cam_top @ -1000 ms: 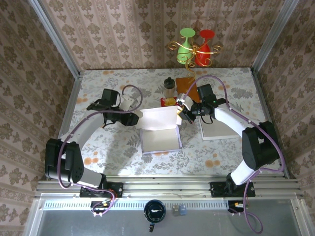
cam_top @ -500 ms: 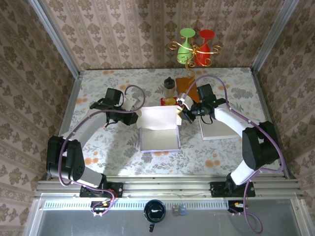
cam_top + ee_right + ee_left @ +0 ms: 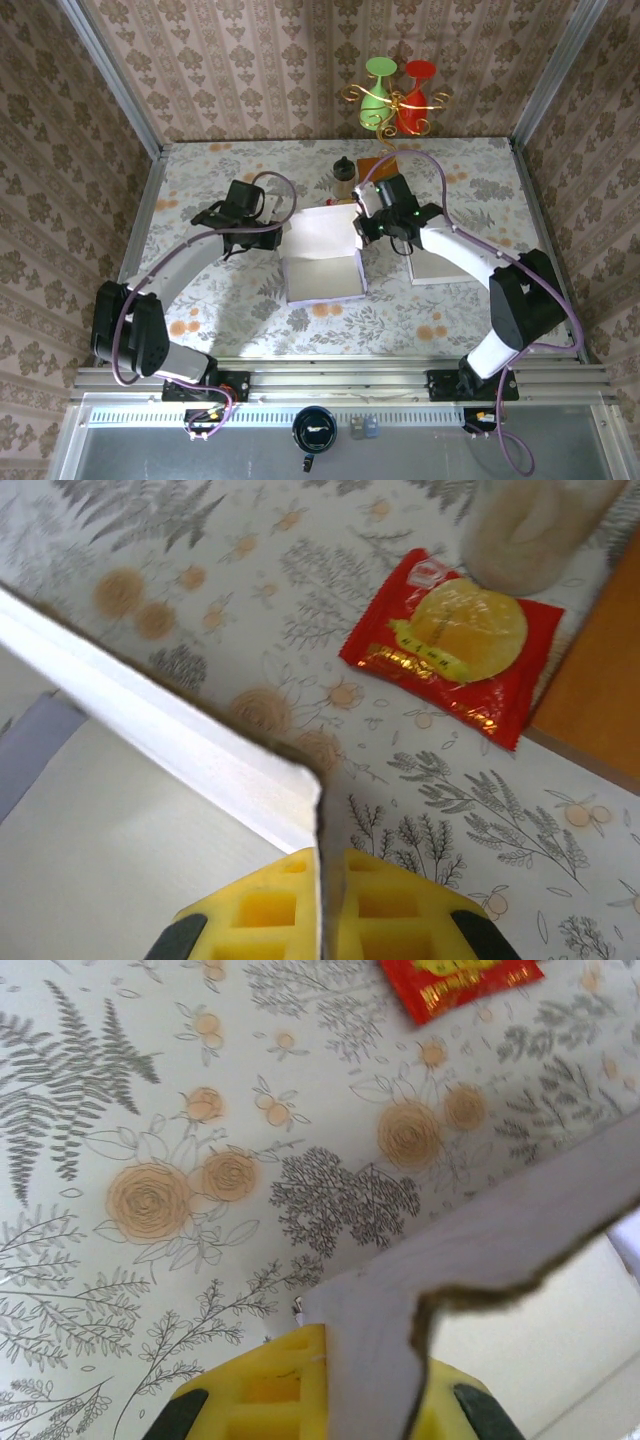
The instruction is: Fold the paper box
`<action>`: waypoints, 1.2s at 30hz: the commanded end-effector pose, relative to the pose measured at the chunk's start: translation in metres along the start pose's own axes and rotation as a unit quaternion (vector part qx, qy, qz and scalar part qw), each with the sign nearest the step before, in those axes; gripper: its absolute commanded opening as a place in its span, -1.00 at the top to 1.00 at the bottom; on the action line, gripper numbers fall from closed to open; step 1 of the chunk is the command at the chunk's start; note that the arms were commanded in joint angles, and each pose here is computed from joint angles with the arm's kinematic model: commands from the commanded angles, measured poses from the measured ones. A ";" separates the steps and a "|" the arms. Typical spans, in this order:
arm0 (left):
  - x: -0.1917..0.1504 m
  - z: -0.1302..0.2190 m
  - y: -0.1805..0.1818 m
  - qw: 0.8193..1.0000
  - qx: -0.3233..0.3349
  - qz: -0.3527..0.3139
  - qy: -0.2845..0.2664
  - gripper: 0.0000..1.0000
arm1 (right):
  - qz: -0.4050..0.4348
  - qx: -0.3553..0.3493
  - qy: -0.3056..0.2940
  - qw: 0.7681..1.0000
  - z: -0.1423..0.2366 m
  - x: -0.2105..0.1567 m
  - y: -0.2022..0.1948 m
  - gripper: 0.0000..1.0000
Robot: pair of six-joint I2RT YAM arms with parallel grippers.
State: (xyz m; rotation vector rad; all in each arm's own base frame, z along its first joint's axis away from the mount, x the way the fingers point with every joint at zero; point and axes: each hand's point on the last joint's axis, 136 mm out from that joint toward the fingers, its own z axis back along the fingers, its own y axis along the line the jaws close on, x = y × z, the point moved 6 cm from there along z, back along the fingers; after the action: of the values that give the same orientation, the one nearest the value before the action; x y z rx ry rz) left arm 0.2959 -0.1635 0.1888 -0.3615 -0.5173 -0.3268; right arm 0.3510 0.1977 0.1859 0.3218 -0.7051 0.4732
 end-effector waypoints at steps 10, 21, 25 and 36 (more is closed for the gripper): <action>0.020 0.013 0.005 0.988 0.017 0.085 -0.128 1.00 | -0.197 -0.101 -0.156 0.963 -0.002 0.038 0.030 1.00; 0.015 -0.002 0.009 0.981 -0.019 0.076 -0.177 1.00 | -0.207 -0.086 -0.165 0.960 -0.023 0.022 0.039 1.00; 0.005 -0.012 0.011 0.981 -0.025 0.077 -0.176 1.00 | -0.204 -0.086 -0.160 0.962 -0.028 0.011 0.038 1.00; -0.015 -0.022 0.008 0.984 -0.026 0.069 -0.163 1.00 | -0.200 -0.094 -0.139 0.965 -0.034 -0.009 0.036 1.00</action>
State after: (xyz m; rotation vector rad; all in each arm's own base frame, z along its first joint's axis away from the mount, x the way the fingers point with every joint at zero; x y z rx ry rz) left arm 0.3074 -0.1529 0.1615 -0.4443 -0.8211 -0.1195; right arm 0.3505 0.2333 0.1656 0.3231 -0.9415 -0.0183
